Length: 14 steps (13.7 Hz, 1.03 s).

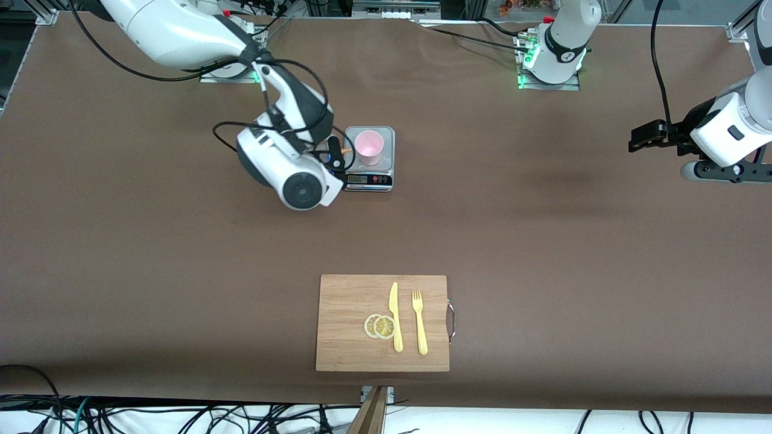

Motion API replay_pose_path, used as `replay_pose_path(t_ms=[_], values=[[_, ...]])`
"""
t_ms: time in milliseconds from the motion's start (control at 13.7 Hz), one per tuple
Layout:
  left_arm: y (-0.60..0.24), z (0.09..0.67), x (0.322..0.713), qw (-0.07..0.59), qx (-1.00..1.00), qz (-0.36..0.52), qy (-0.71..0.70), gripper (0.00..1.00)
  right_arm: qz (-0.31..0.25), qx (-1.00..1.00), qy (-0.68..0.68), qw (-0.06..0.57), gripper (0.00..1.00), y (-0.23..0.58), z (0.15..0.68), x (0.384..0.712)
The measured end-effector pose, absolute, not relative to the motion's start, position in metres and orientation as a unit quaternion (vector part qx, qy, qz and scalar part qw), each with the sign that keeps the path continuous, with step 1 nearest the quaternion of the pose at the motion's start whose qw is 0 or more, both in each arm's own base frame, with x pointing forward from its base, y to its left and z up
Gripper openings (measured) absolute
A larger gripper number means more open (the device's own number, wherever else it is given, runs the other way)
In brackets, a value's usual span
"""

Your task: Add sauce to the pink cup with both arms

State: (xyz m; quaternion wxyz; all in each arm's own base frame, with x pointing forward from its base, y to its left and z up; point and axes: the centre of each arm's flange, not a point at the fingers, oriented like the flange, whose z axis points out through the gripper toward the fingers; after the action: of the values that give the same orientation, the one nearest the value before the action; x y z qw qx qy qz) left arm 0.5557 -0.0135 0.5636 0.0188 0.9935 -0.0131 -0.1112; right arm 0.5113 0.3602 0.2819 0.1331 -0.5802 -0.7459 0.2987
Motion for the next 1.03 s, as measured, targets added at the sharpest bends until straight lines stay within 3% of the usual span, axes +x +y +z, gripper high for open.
replay_pose_path(t_ms=[659, 1025], values=[[-0.013, 0.563, 0.556, 0.019, 0.993, -0.112, -0.013, 1.00, 0.340, -0.579, -0.741, 0.019, 0.31, 0.401, 0.282, 0.474], [-0.013, 0.563, 0.556, 0.019, 0.993, -0.112, -0.013, 1.00, 0.324, -0.599, -0.732, -0.016, 0.31, 0.418, 0.298, 0.473]])
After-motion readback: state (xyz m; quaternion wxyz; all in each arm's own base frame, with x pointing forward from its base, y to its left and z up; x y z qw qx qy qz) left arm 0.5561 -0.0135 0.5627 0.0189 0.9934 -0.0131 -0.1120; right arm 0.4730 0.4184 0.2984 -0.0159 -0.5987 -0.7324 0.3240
